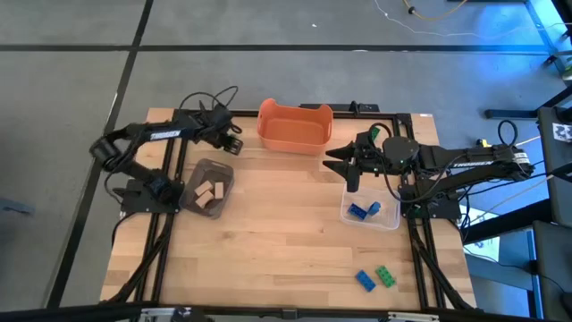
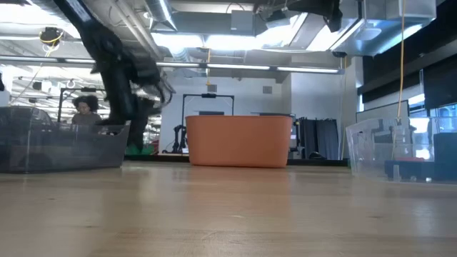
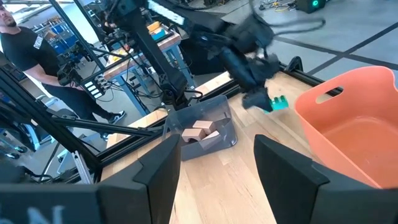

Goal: Sort & place blocks by color
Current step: Put the top left green game piece into the orange bin

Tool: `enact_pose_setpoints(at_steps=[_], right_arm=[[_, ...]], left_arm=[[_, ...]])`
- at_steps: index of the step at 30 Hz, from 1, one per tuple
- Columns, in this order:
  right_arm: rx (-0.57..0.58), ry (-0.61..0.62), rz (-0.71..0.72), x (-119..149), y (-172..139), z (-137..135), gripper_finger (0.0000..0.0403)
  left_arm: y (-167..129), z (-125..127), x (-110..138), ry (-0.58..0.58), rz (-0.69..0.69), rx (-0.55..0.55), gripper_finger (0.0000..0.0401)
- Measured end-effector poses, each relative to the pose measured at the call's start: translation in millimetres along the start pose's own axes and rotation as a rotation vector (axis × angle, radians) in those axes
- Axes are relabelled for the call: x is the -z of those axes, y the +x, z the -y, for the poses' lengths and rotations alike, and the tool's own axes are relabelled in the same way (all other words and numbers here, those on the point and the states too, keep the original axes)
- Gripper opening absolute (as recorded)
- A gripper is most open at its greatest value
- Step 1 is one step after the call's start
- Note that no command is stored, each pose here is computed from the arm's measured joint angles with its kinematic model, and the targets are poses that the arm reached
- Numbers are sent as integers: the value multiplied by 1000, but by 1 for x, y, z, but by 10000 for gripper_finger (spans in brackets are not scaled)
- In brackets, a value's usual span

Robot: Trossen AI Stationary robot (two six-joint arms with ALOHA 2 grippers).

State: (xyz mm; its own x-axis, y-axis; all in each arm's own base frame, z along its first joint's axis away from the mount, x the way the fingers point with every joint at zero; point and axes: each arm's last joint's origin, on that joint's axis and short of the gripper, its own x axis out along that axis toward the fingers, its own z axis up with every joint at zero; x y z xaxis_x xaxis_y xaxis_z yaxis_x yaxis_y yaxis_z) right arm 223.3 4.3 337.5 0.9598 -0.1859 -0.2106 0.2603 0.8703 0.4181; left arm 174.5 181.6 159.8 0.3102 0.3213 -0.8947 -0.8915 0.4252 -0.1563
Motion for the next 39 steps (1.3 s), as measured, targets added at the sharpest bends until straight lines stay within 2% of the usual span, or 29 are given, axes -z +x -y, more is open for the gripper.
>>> enact_pose_setpoints(at_steps=[6, 9, 13, 17, 20, 22, 27, 34, 39], right_arm=[[0, -3, 0, 0, 0, 0, 204], [0, -4, 0, 0, 0, 0, 204], [1, -4, -1, 0, 1, 0, 204], [3, -6, -6, 1, 2, 0, 204], [4, -7, -9, 2, 3, 0, 204], [5, -7, -10, 2, 3, 0, 204], [5, -7, -10, 2, 3, 0, 204], [1, -3, -11, 2, 3, 0, 204], [-104, 109, -42, 3, 11, -5, 204]], left_arm=[[-78, 36, 8, 118, 262, 274, 125], [-122, 49, 22, 135, 412, 418, 125], [-174, 61, 48, 227, 579, 650, 125], [-211, 71, 70, 291, 725, 859, 125], [-226, 79, 82, 332, 795, 945, 125], [-231, 85, 88, 357, 819, 972, 125], [-229, 101, 95, 403, 847, 958, 125], [-231, 103, 93, 393, 889, 962, 125], [-224, 111, 93, 414, 862, 937, 125]])
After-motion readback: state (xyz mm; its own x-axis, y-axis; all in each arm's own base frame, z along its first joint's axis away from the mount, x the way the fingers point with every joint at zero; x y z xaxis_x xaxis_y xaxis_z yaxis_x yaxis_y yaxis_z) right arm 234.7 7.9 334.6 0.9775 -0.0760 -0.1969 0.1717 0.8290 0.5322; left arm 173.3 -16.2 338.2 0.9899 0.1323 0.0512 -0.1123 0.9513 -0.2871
